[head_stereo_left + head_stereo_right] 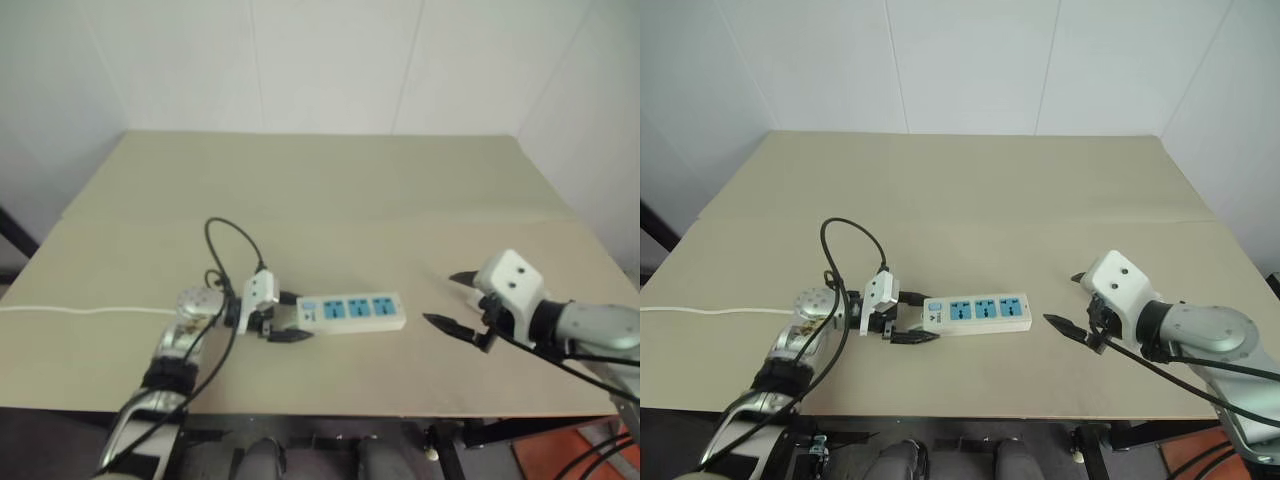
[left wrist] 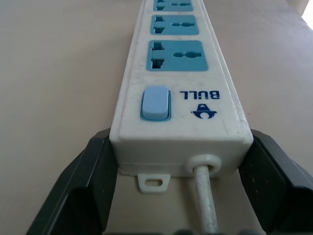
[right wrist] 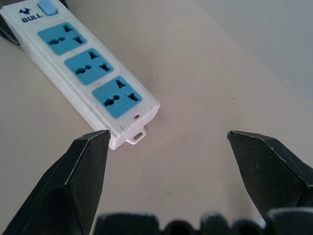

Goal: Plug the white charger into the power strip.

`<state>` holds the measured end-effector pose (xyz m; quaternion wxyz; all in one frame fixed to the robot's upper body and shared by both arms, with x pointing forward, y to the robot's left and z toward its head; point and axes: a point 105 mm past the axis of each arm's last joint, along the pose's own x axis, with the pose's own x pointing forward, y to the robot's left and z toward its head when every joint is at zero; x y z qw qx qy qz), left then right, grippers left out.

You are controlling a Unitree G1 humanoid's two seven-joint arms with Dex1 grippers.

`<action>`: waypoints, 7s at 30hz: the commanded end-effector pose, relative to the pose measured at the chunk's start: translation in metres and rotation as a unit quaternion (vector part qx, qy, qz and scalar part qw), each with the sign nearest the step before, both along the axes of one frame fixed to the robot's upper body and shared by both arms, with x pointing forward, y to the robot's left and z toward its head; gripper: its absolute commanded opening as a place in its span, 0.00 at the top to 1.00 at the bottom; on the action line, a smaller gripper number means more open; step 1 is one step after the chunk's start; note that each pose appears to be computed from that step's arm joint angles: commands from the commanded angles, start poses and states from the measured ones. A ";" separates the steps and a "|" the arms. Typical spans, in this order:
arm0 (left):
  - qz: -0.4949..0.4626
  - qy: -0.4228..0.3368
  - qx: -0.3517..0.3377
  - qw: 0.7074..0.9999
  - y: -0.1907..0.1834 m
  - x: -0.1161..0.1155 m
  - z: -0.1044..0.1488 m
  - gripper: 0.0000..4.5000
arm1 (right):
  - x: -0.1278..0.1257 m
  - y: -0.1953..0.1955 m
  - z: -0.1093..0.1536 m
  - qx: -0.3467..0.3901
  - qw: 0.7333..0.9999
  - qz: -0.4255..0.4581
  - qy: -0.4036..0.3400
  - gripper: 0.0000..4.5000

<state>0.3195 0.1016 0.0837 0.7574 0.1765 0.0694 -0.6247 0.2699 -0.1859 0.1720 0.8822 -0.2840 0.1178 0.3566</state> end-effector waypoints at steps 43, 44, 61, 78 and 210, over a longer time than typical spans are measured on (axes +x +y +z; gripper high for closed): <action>-0.071 -0.031 -0.134 0.988 -0.002 0.006 -0.011 0.09 | 0.000 -0.006 0.017 -0.019 0.999 0.001 -0.037 0.00; -0.069 -0.033 -0.128 0.989 -0.002 0.006 -0.012 0.14 | 0.000 -0.006 0.017 -0.019 0.999 0.001 -0.037 0.00; -0.121 0.008 -0.072 0.990 -0.002 0.000 -0.012 0.28 | 0.019 -0.034 0.027 -0.135 0.986 -0.028 0.098 0.00; -0.125 0.008 -0.071 0.990 -0.013 -0.005 -0.009 0.28 | 0.104 -0.065 0.002 -0.221 0.923 -0.128 0.289 0.00; -0.097 0.044 -0.032 0.994 -0.006 -0.016 -0.016 0.28 | 0.048 0.112 -0.061 0.274 0.905 0.318 0.069 0.75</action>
